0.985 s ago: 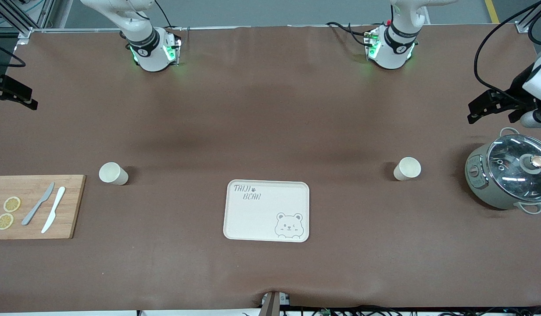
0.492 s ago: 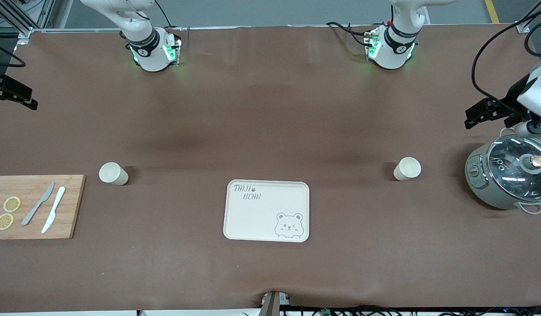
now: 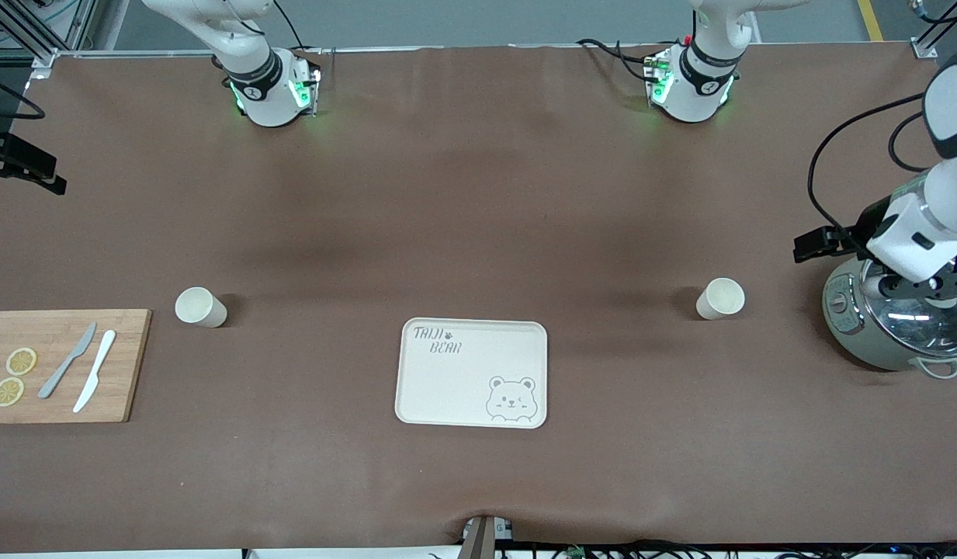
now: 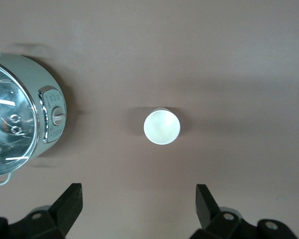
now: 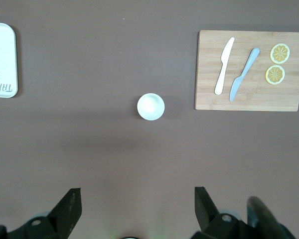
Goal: Place white IKEA cup upright on tray with both arms
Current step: 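Reach the left gripper down to the white cup beside the pot, then grasp the cup with the left gripper while the right gripper reaches the other cup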
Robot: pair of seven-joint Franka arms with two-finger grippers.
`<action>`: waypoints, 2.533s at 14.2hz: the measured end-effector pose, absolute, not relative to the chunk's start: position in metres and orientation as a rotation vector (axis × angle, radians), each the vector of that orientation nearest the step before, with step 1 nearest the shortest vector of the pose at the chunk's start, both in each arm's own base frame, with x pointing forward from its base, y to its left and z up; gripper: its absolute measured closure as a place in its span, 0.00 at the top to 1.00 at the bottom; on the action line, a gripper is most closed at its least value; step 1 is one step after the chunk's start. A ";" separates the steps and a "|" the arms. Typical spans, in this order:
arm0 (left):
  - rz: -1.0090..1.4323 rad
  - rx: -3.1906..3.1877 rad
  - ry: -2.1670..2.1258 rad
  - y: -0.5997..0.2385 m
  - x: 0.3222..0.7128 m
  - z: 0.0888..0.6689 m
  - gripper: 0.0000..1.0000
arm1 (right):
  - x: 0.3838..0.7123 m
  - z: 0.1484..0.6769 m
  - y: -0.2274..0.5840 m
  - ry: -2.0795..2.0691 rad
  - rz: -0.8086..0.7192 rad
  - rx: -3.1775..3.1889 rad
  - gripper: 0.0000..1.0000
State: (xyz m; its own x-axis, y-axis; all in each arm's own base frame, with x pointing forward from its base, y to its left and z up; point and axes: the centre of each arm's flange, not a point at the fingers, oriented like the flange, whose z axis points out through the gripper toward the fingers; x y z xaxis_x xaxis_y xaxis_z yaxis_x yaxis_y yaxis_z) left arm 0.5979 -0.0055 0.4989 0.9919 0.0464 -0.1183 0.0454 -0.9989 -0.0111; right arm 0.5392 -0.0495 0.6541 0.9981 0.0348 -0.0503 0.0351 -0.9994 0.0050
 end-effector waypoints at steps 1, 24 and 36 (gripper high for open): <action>0.191 -3.127 -0.088 0.001 0.598 0.483 1.00 | 0.540 0.653 -0.050 0.054 -0.082 3.134 1.00; -0.003 -3.158 -0.070 -0.007 0.548 0.242 0.59 | 0.614 0.530 -0.099 -0.062 -0.186 3.143 1.00; 0.001 -3.163 -0.026 -0.040 0.583 0.263 0.04 | 0.640 0.426 -0.107 -0.027 -0.358 3.073 1.00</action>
State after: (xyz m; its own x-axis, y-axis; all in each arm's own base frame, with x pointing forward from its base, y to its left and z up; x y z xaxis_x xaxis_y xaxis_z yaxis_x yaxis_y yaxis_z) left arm 0.5830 -0.0399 0.2633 0.9999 0.0163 -0.0010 0.0163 -0.9996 0.0213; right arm 0.6404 -0.1066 0.4258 0.9732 -0.0228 -0.2290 -0.0118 -0.9987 0.0493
